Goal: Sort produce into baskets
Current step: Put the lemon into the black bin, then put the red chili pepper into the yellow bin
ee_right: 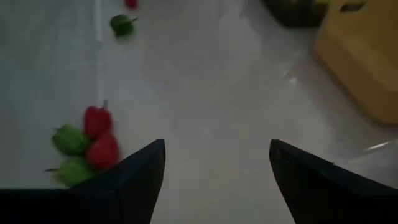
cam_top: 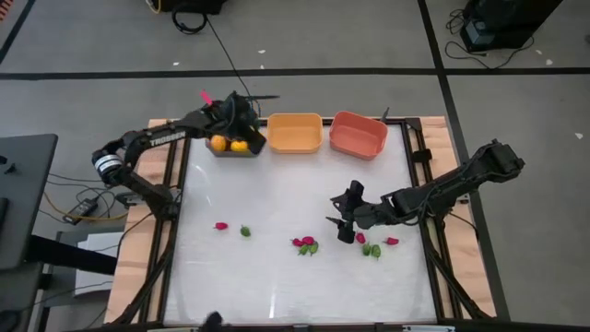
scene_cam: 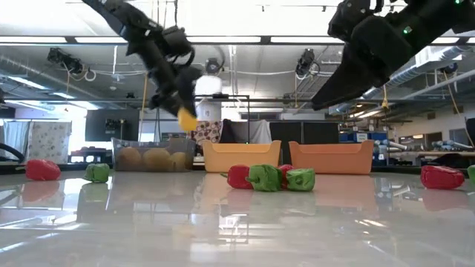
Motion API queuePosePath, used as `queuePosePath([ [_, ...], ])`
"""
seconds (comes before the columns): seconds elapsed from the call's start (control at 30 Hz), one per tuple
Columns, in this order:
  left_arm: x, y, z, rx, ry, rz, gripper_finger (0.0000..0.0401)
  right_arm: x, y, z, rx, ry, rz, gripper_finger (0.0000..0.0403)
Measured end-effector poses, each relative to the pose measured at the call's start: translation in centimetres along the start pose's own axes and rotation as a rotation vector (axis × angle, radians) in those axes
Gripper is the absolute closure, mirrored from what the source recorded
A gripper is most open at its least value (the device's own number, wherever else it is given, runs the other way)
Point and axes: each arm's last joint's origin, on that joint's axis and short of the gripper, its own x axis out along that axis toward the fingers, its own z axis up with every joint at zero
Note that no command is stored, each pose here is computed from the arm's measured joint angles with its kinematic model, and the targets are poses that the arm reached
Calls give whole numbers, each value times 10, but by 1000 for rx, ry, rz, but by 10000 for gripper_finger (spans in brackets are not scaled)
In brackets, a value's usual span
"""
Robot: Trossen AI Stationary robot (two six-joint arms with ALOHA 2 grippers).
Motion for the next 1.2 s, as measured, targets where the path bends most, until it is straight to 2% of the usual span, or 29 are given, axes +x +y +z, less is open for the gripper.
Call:
queuePosePath([
  [0.17, 3, 39, -9, -73, 28, 186, 187, 2, -4, 1, 12, 7, -8, 118],
  [0.3, 3, 56, -16, -81, 48, 358, 165, 3, -5, 1, -30, 10, -7, 128],
  [0.4, 4, 58, -22, -73, 90, 382, 126, 4, -8, 2, -38, 9, -16, 137],
  [0.63, 2, 56, -28, -61, 156, 383, 29, 9, -15, 8, 46, -7, 2, 148],
  [0.77, -9, 43, -30, -27, 151, 367, 11, 10, -18, 9, 74, -13, -11, 147],
  [0.93, -37, 7, -37, 76, 114, 310, 18, 11, -20, 9, 76, -20, -38, 148],
  [1.07, -59, -31, -61, 185, 115, 210, 32, 11, -20, 9, 74, -20, -37, 148],
  [1.2, -72, -62, -89, 213, 124, 109, 46, 11, -20, 9, 66, -21, -39, 148],
])
